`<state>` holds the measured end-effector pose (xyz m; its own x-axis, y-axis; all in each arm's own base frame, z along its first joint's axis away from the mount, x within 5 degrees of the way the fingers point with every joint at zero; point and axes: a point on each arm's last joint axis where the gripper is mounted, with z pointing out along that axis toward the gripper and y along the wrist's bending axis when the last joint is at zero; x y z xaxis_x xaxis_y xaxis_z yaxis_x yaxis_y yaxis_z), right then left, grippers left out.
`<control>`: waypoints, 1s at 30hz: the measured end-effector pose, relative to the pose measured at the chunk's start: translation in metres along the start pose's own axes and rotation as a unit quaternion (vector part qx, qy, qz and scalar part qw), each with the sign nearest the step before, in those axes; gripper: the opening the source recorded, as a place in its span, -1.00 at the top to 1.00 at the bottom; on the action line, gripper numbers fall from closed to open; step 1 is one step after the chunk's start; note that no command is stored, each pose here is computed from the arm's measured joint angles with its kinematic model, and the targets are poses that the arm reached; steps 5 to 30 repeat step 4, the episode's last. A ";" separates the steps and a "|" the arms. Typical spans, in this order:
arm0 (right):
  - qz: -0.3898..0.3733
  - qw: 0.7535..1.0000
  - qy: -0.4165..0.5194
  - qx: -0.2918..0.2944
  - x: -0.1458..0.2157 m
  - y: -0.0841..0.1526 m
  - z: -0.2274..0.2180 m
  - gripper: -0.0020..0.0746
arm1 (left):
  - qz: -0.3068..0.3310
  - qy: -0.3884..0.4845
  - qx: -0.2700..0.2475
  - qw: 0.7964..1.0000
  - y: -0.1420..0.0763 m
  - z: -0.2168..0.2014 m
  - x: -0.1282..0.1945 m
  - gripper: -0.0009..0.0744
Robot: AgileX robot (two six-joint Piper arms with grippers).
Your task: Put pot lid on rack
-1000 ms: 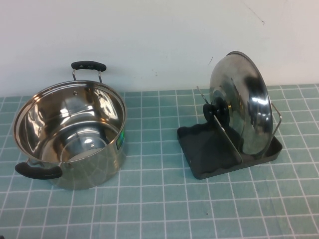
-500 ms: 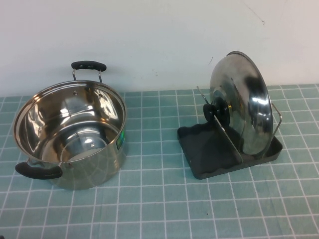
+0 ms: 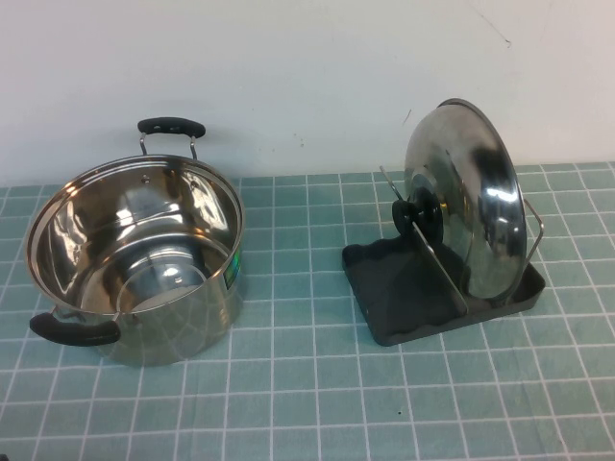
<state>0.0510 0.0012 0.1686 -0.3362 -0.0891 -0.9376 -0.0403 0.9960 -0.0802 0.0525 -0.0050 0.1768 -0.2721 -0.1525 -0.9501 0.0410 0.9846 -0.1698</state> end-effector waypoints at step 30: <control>0.032 0.999 0.002 -0.001 0.000 0.000 0.000 0.95 | 0.000 0.000 0.000 1.000 0.000 0.000 0.000 0.98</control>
